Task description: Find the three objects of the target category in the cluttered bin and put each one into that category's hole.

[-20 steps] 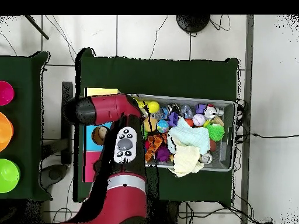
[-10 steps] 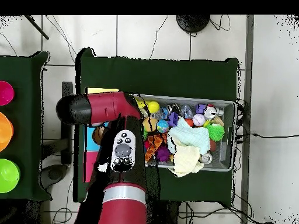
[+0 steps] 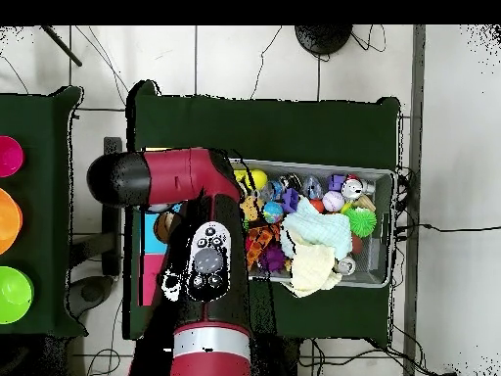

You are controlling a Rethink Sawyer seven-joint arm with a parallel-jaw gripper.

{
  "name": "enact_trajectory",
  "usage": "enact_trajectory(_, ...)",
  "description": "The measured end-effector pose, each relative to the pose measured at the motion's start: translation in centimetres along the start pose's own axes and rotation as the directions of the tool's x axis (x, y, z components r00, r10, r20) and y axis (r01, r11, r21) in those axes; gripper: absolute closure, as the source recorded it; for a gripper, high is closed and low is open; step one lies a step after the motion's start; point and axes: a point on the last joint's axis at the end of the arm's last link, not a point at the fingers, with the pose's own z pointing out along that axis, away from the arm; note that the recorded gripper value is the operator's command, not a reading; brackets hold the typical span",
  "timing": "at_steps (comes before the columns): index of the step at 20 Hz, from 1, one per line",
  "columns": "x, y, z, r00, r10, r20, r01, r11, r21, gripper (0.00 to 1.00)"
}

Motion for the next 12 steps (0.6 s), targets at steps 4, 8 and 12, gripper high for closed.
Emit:
enact_trajectory(4,-0.3,-0.5,-0.6,0.9999,0.006,0.009,-0.006,1.0,0.001,1.0)
enact_trajectory(8,-0.6,-1.2,-1.3,0.9997,0.014,0.021,-0.014,0.9999,0.003,0.0)
enact_trajectory(12,-0.8,-1.9,-1.6,0.9994,0.021,0.026,-0.021,0.9998,0.004,0.0)
